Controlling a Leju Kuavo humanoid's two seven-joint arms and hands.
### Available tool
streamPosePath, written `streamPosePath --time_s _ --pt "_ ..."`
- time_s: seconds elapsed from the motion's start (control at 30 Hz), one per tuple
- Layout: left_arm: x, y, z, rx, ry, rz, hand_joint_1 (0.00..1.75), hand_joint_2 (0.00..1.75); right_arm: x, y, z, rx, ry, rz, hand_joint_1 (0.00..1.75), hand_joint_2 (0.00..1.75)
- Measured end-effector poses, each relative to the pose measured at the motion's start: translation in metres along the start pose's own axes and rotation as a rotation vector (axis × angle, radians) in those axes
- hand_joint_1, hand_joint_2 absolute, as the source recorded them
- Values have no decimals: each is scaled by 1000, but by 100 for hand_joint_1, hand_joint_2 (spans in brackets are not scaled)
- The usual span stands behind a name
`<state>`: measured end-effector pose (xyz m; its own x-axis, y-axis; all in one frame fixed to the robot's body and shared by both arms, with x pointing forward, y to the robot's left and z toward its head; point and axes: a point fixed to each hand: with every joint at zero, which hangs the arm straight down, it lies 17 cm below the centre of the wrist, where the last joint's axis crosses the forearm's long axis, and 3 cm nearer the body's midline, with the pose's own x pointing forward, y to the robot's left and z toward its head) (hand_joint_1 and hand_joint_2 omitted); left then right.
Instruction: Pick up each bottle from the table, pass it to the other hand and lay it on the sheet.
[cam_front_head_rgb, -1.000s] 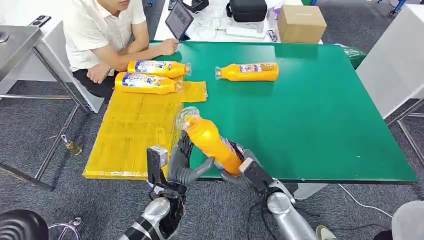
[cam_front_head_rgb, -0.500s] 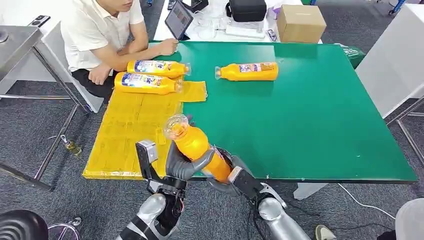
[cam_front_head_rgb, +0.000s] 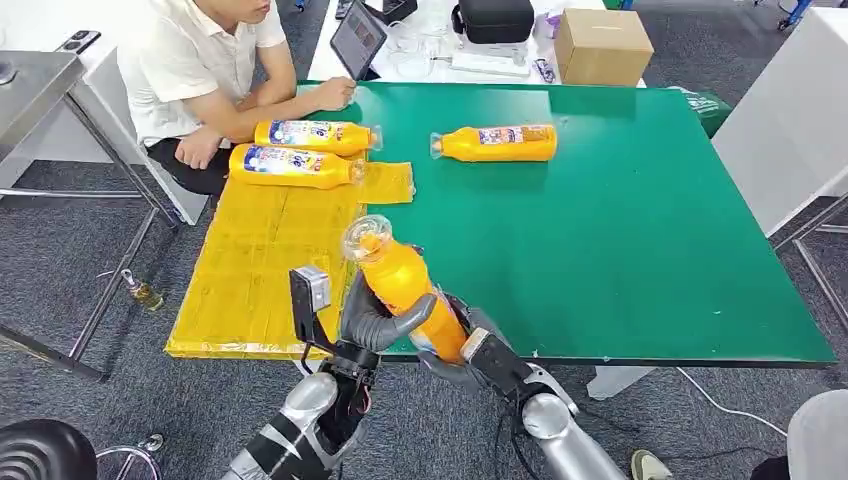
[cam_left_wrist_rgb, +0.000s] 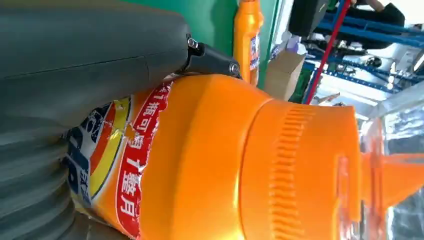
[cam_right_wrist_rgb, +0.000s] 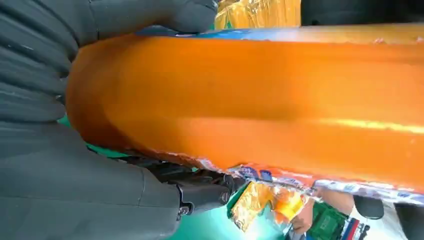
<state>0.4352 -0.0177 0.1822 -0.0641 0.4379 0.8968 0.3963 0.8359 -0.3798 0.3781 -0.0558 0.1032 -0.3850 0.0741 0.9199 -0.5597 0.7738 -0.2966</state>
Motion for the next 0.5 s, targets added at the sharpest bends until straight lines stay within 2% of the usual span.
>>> streamPosePath --time_s 0.4,0.5 --pt "1 3 -2 -10 -30 -29 175 175 48 13 -2 5 -145 -40 0 175" --pt "2 8 -4 1 -18 25 175 175 87 0 -3 -104 -290 24 0 175"
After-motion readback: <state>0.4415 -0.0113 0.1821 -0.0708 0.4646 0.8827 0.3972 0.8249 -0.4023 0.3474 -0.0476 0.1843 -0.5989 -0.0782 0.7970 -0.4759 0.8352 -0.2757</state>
